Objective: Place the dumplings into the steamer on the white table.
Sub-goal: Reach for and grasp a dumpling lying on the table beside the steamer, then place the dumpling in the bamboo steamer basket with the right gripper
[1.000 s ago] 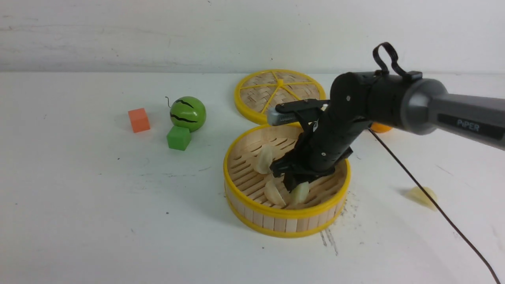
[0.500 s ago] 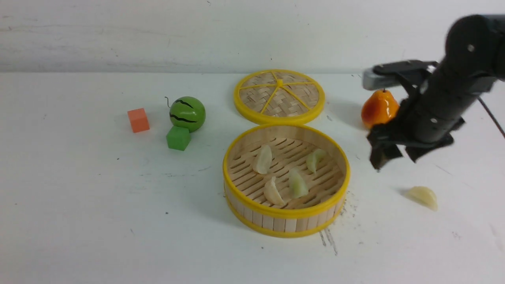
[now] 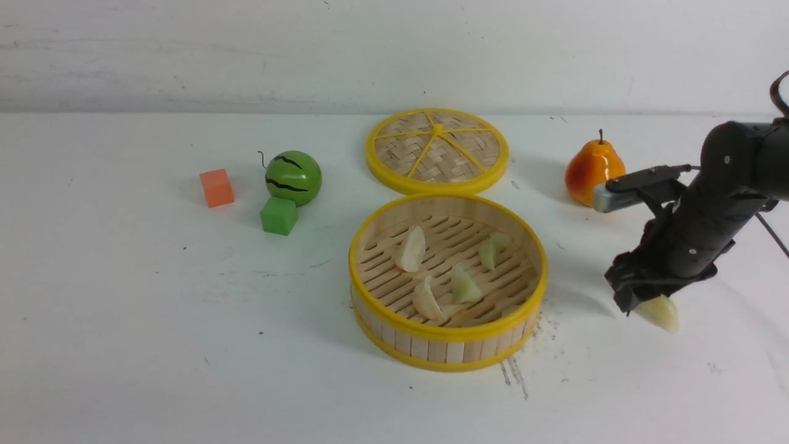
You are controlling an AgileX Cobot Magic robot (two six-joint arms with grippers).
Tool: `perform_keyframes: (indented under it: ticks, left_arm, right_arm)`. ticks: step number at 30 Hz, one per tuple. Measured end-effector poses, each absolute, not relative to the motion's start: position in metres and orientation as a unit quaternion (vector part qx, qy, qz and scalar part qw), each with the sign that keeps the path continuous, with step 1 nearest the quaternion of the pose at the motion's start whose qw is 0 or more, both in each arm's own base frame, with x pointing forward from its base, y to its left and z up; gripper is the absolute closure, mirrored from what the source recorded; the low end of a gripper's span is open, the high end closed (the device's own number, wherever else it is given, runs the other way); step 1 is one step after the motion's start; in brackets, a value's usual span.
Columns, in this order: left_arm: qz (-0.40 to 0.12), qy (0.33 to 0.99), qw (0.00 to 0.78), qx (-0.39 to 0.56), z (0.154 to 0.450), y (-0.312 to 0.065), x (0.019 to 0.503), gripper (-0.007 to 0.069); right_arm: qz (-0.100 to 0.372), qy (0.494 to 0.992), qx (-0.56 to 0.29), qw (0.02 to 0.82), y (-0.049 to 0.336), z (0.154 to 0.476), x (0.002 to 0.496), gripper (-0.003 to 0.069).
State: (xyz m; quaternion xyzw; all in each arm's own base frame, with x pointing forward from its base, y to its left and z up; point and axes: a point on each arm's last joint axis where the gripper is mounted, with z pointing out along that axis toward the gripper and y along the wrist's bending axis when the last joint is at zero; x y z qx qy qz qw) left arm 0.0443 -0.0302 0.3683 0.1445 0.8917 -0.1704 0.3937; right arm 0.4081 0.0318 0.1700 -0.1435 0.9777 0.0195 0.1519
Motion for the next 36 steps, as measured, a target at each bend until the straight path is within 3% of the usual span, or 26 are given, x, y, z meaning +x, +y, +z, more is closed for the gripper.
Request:
perform_keyframes:
  ticks: [7,10,12,14,17,21,23,27,30,36]
  left_arm:
    - [-0.166,0.898,0.380,0.146,0.366,-0.029,0.043,0.0603]
    - [-0.166,0.898,0.380,0.146,0.366,-0.029,0.043,0.0600]
    - [-0.166,0.899,0.379,0.146,0.366,-0.029,0.042,0.0597]
    - [-0.166,0.899,0.379,0.146,0.366,-0.029,0.042,0.0597]
    - [-0.166,0.899,0.379,0.146,0.366,-0.029,0.042,0.0594]
    - [-0.163,0.898,0.380,0.152,0.366,-0.029,0.042,0.0589]
    - [-0.162,0.897,0.381,0.155,0.366,-0.029,0.042,0.0588]
    - [-0.162,0.897,0.382,0.156,0.366,-0.030,0.042,0.0587]
    - [-0.168,0.900,0.371,0.158,0.365,-0.030,0.041,0.0587]
    - [-0.168,0.904,0.358,0.160,0.355,-0.027,0.033,0.0587]
  right_arm:
    - [-0.010,0.976,-0.167,0.141,0.027,0.165,0.408,0.0191]
    - [-0.009,0.977,-0.164,0.135,0.027,0.165,0.407,0.0239]
    - [-0.007,0.979,-0.163,0.122,0.027,0.164,0.405,0.0364]
    - [-0.006,0.980,-0.163,0.111,0.027,0.165,0.403,0.0426]
    - [0.004,0.981,-0.165,0.098,0.033,0.177,0.402,0.0415]
    - [0.037,0.973,-0.180,0.138,0.065,0.215,0.406,0.0415]
    - [0.068,0.958,-0.207,0.188,0.107,0.246,0.408,0.0415]
    - [0.109,0.929,-0.237,0.260,0.173,0.266,0.410,0.0415]
    - [0.124,0.925,-0.223,0.282,0.207,0.246,0.419,0.0415]
    - [0.111,0.939,-0.185,0.269,0.220,0.195,0.437,0.0415]
